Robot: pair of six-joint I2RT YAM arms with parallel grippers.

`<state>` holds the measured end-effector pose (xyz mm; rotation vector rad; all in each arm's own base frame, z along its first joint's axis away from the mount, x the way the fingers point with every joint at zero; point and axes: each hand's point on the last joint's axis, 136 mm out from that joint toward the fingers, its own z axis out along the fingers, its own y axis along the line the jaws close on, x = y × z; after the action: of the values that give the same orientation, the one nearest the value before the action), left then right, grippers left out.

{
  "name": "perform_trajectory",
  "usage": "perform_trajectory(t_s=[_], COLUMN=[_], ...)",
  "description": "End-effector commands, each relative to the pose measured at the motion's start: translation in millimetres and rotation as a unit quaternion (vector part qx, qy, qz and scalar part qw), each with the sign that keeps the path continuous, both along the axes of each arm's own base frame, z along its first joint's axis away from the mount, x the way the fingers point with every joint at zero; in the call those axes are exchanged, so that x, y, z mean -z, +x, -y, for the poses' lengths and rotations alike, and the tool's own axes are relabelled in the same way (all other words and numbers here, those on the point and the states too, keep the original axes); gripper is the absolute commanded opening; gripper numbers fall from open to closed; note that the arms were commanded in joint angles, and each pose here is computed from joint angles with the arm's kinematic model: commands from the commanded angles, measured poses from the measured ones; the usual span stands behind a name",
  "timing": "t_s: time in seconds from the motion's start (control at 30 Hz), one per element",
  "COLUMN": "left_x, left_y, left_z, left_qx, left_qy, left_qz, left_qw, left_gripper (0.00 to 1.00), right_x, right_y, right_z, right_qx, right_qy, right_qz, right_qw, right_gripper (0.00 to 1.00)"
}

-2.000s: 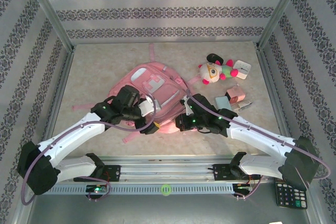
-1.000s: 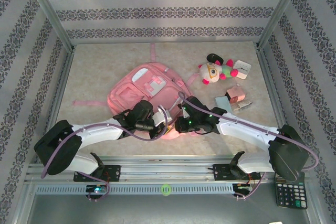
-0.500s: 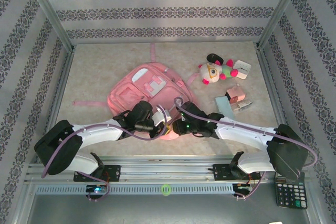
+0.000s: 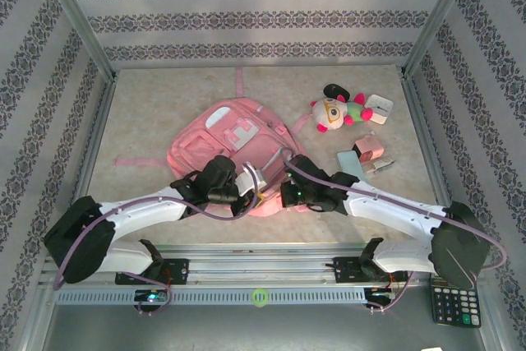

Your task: Pack the student bag

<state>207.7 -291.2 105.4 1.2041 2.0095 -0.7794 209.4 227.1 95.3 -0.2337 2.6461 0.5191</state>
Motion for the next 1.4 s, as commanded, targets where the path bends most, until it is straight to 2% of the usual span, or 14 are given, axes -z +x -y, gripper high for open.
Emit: perform_trajectory(t_s=[0.0, 0.17, 0.23, 0.27, 0.37, 0.43, 0.53, 0.8, 0.9, 0.93, 1.03, 1.13, 1.23, 1.37], left_x=[4.5, -0.3, -0.3, -1.4, -12.1, -21.3, -31.4, -16.4, -3.6, 2.9, 13.8, 13.7, 4.8, -5.1], left_y=[-1.4, -3.2, -5.6, -6.8, -10.5, 1.1, 18.4, 28.3, 31.3, 33.3, 37.2, 20.3, -8.6, -36.7], left_z=[-25.8, -28.0, -27.4, -26.7, -19.2, -14.1, -3.3, 35.7, 41.1, 40.3, 31.8, 23.2, 12.1, -14.5], left_qx=[-0.001, 0.003, 0.012, 0.016, 0.034, 0.005, -0.034, -0.037, -0.029, -0.029, -0.032, 0.018, 0.103, 0.189], left_qy=[0.055, 0.047, 0.048, 0.046, 0.037, 0.039, 0.041, 0.007, 0.017, 0.028, 0.054, 0.07, 0.086, 0.132], left_qz=[0.013, 0.016, 0.014, 0.014, 0.008, 0.023, 0.051, 0.069, 0.068, 0.07, 0.094, 0.112, 0.117, 0.143], left_qw=[0.998, 0.999, 0.999, 0.999, 0.999, 0.999, 0.997, 0.997, 0.997, 0.997, 0.994, 0.991, 0.984, 0.963], left_gripper=[0.0, 0.0, 0.0, 0.08, 0.53, 0.67, 0.74, 0.85, 0.79, 0.71, 0.3, 0.08, 0.03, 0.03], right_x=[7.3, 7.4, 6.0, 5.5, 0.3, -1.3, 2.2, 1.2, 1.7, 1.1, 2.6, 10.3, 19.3, 21.1], right_y=[7.4, 10.9, 8.2, 6.5, -1.0, -5.5, -7.8, -11.5, -12.9, -12.9, -11.7, -9.9, -7.3, -4.5], right_z=[58.2, 57.3, 42.2, 35.9, 13.1, 5.2, 5.0, -0.1, -0.4, -0.5, 4.6, 18.6, 34.8, 40.6], right_qx=[0.044, 0.021, -0.014, -0.023, -0.063, -0.078, -0.08, -0.089, -0.092, -0.092, -0.082, -0.062, -0.04, -0.038], right_qy=[-0.105, -0.107, -0.081, -0.069, -0.022, -0.007, -0.002, 0.024, 0.029, 0.031, 0.028, 0.018, 0.021, 0.049], right_qz=[0.004, -0.003, -0.006, -0.007, -0.006, -0.008, -0.016, -0.028, -0.031, -0.031, -0.034, -0.046, -0.06, -0.067], right_qw=[0.993, 0.994, 0.997, 0.997, 0.998, 0.997, 0.997, 0.995, 0.995, 0.995, 0.996, 0.997, 0.997, 0.996], right_gripper=[0.0, 0.0, 0.0, 0.0, 0.0, 0.0, 0.0, 0.0, 0.0, 0.0, 0.0, 0.0, 0.0, 0.0])
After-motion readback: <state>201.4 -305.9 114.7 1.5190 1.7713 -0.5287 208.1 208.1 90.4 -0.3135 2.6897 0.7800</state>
